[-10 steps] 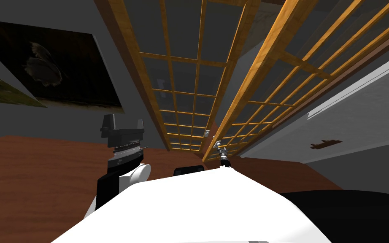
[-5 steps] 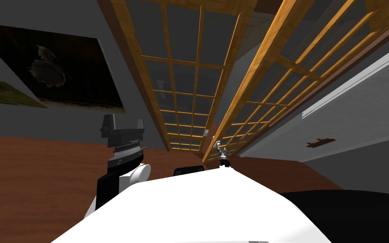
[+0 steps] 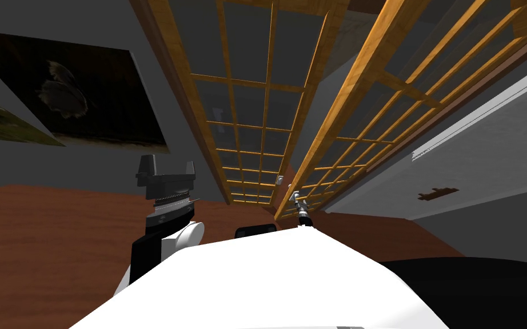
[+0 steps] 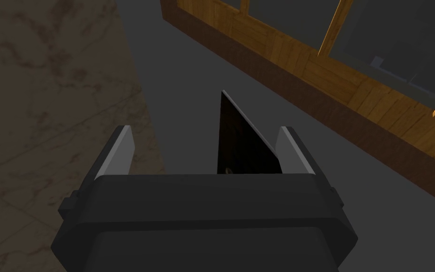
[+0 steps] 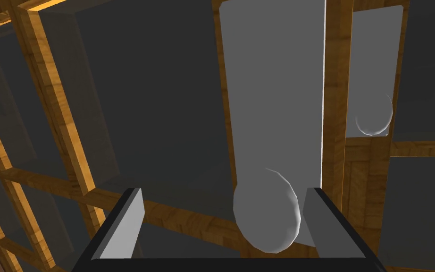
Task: Pull the door open
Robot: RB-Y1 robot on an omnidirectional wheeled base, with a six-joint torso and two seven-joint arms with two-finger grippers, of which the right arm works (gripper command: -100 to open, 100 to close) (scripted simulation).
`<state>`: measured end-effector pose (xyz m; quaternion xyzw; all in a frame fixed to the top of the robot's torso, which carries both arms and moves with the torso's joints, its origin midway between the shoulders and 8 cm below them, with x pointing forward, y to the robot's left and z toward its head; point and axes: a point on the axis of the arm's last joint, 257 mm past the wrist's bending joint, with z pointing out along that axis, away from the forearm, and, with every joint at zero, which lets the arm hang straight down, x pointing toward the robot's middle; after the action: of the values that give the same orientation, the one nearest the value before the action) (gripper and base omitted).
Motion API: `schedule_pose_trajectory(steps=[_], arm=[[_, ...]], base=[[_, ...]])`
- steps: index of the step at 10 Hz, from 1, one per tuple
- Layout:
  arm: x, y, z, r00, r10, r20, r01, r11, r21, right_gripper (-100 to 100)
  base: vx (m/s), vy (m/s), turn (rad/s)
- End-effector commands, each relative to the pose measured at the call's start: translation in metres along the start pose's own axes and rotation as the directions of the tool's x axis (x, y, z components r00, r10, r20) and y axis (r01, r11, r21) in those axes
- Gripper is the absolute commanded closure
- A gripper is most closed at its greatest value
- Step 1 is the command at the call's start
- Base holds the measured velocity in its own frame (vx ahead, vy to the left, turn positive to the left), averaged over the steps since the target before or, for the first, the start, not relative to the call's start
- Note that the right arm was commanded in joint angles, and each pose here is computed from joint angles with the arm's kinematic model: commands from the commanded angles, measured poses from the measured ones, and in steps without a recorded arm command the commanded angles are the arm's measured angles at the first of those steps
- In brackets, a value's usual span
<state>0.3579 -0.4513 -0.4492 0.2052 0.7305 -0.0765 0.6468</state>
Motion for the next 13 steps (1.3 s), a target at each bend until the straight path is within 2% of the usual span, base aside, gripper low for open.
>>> schedule_pose_trajectory(steps=[1, 6, 9, 10, 12, 13], arm=[[-0.001, -0.007, -0.0003, 0.999, 0.041, 0.0, -0.041, 0.999, 0.011, 100], [-0.006, -0.008, 0.0012, 0.985, 0.173, 0.014, -0.173, 0.985, 0.008, 100], [-0.015, -0.007, 0.0053, 0.985, 0.166, 0.035, -0.166, 0.986, 0.0, 100], [-0.006, -0.008, 0.0012, 0.985, 0.173, 0.014, -0.173, 0.985, 0.008, 100], [-0.008, -0.008, 0.002, 0.97, 0.242, 0.021, -0.242, 0.97, 0.004, 100], [-0.008, -0.008, 0.002, 0.969, 0.245, 0.021, -0.245, 0.97, 0.004, 100]], base=[[-0.035, 0.013, 0.087], [-0.034, -0.024, 0.06], [-0.005, -0.003, 0.007], [0.0, 0.0, 0.0], [-0.027, -0.011, 0.073], [-0.035, -0.033, 0.053]])
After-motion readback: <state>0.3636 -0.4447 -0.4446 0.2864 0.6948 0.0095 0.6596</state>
